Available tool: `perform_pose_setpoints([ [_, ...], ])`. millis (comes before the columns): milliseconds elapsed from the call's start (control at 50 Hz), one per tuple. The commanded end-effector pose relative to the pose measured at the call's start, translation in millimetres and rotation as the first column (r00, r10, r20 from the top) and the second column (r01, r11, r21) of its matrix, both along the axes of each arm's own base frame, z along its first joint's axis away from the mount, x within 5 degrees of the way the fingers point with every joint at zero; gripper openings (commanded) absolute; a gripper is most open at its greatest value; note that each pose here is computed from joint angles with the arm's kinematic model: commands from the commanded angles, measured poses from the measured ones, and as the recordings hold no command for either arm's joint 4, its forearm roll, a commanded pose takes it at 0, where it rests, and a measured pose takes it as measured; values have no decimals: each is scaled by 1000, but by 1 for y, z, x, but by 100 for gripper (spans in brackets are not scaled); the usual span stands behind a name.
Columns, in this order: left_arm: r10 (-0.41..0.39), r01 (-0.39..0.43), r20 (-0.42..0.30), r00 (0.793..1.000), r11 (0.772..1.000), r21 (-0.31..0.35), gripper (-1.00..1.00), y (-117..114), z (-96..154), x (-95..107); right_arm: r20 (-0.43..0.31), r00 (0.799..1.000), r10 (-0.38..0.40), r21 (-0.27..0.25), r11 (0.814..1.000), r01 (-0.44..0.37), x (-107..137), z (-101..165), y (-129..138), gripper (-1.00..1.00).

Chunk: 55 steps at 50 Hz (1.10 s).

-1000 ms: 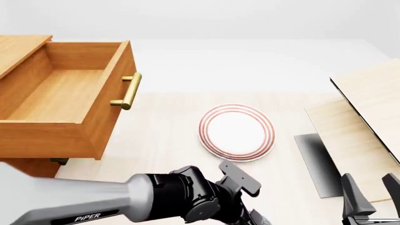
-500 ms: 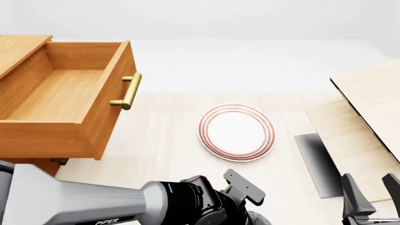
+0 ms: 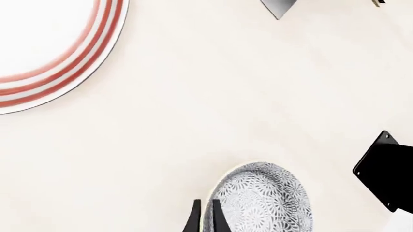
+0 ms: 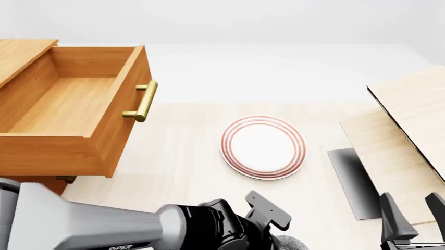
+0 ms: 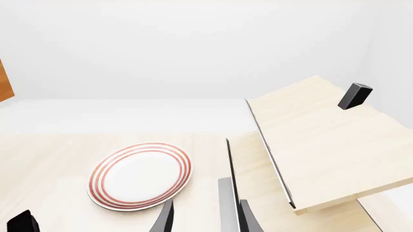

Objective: Open the top drawer of the cabinet and put the bowl in it.

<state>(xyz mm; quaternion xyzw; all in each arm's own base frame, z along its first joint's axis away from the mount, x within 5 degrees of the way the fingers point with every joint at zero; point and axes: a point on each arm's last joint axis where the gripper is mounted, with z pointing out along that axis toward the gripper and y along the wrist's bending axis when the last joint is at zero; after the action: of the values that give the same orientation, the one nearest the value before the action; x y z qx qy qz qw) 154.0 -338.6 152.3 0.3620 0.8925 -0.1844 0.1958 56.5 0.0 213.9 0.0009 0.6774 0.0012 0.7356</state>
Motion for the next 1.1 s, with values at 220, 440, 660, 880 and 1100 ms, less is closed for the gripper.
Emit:
perform_pose_setpoints([
  [220,48,-44,46,998,995,-87,-100,29,43,9,1,1000,0,-1,1000,0,0,0,0,100],
  [440,82,-70,69,994,985,-160,-100,40,72,10,1,1000,0,-1,1000,0,0,0,0,100],
  [660,155,-134,80,985,965,-227,-100,66,96,14,1,1000,0,-1,1000,0,0,0,0,100],
  [880,186,-158,81,979,949,-274,-100,72,119,14,1,1000,0,-1,1000,0,0,0,0,100],
  [1100,225,-199,58,973,935,-292,-100,72,130,19,1,1000,0,-1,1000,0,0,0,0,100],
])
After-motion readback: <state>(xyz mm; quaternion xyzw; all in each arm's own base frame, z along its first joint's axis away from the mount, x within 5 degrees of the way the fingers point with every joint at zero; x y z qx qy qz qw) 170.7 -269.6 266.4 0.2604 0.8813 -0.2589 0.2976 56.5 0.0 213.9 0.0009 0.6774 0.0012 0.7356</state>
